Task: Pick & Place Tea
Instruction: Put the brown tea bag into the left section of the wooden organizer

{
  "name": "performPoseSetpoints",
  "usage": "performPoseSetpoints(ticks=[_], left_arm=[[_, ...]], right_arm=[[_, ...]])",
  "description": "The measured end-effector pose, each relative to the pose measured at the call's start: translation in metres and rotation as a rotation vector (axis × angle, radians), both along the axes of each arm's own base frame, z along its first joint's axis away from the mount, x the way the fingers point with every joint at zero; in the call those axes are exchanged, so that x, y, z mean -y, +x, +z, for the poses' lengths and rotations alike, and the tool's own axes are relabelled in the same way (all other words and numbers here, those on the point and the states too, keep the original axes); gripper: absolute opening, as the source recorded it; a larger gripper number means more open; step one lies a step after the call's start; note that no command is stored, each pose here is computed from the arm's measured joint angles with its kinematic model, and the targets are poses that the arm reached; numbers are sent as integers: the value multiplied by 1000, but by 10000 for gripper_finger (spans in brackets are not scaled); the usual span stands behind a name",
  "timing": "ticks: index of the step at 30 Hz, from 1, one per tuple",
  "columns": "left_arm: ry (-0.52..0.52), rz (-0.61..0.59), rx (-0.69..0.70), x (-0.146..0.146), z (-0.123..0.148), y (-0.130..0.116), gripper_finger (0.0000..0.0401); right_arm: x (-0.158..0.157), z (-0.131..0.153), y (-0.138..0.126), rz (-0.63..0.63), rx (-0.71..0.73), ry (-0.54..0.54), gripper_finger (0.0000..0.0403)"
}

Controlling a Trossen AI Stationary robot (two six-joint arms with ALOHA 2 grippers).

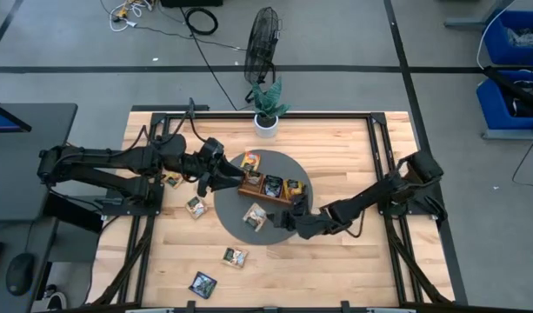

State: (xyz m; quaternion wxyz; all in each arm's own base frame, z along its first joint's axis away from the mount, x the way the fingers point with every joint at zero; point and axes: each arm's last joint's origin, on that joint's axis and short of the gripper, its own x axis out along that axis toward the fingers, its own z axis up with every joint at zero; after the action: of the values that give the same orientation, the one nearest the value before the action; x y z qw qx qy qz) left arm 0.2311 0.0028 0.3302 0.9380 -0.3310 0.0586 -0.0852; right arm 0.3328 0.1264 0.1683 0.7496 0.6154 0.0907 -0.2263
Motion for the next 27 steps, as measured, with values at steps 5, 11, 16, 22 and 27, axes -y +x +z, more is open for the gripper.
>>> performPoseSetpoints(ticks=[5, 11, 16, 22, 27], left_arm=[[-26, 2, -12, 0, -1, 0, 245], [-30, 2, -8, 0, 0, 0, 245], [-67, 17, -13, -1, 0, 0, 245], [-161, 159, -29, -4, -1, 1, 245], [-204, 356, -7, -10, 0, 1, 245]], right_arm=[[4, 35, -10, -43, 76, -79, 0], [15, 79, -27, -116, 164, -185, 0], [24, 111, -43, -204, 222, -279, 0], [31, 131, -54, -298, 247, -363, 0], [34, 141, -54, -356, 288, -404, 0]])
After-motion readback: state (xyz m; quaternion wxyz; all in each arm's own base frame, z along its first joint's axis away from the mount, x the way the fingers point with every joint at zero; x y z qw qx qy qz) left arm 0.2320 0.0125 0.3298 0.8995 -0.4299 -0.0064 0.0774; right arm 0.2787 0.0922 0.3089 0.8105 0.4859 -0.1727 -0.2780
